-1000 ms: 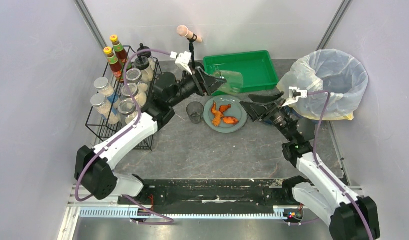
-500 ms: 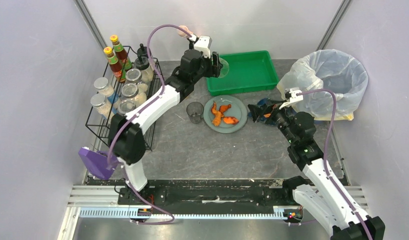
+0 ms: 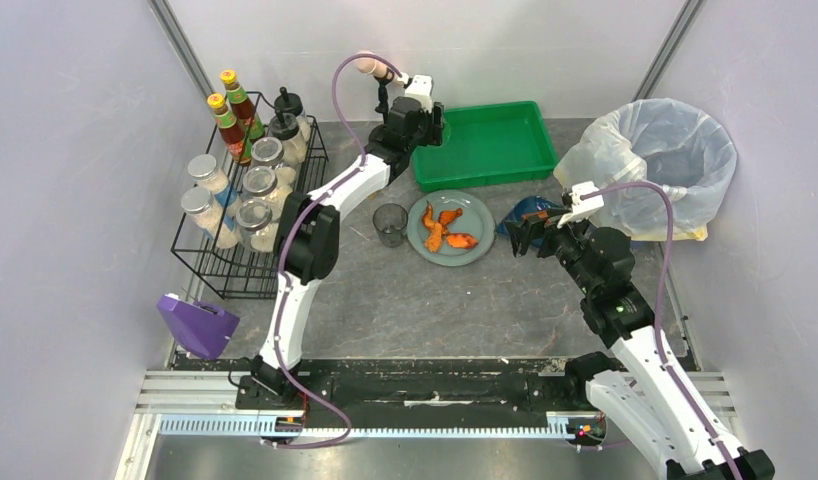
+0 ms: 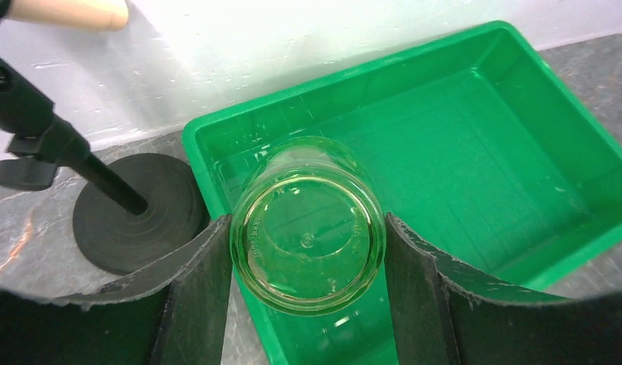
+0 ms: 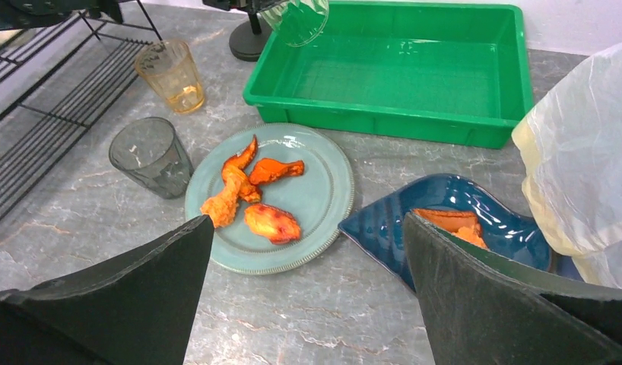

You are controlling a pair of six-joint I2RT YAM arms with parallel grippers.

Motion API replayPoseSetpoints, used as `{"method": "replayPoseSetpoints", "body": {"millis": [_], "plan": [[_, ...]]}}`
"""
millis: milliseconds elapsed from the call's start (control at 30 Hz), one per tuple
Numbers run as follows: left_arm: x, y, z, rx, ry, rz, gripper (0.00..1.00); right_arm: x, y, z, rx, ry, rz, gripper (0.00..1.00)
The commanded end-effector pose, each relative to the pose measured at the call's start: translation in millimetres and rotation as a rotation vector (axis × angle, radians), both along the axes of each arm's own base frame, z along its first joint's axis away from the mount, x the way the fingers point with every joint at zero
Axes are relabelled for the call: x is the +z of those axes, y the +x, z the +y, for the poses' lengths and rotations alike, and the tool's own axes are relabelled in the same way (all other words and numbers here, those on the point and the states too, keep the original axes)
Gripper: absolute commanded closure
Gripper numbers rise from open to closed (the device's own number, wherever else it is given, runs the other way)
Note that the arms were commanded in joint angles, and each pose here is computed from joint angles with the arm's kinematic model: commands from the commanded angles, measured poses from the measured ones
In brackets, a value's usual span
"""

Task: Clear the kitchen counter

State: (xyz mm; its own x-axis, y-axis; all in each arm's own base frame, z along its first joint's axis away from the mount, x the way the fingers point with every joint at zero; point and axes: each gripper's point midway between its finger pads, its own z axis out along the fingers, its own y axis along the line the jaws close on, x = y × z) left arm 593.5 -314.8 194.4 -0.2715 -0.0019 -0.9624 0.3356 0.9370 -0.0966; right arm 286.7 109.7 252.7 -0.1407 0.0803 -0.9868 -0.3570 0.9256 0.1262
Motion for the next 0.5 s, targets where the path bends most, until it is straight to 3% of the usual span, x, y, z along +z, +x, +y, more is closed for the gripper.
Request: {"method": "replayPoseSetpoints", "body": {"millis": [0, 467], "plan": [[33.6, 34.7, -0.4, 0.025, -0.017, -0.186, 0.93, 14.0, -2.4, -7.2, -0.015, -0.046, -0.031, 0.02], [-14.8, 77.9, 25.7, 0.135, 0.024, -0.18, 0.73, 3.1, 2.5, -15.3, -0.058, -0.09, 0.017, 0.02]]}}
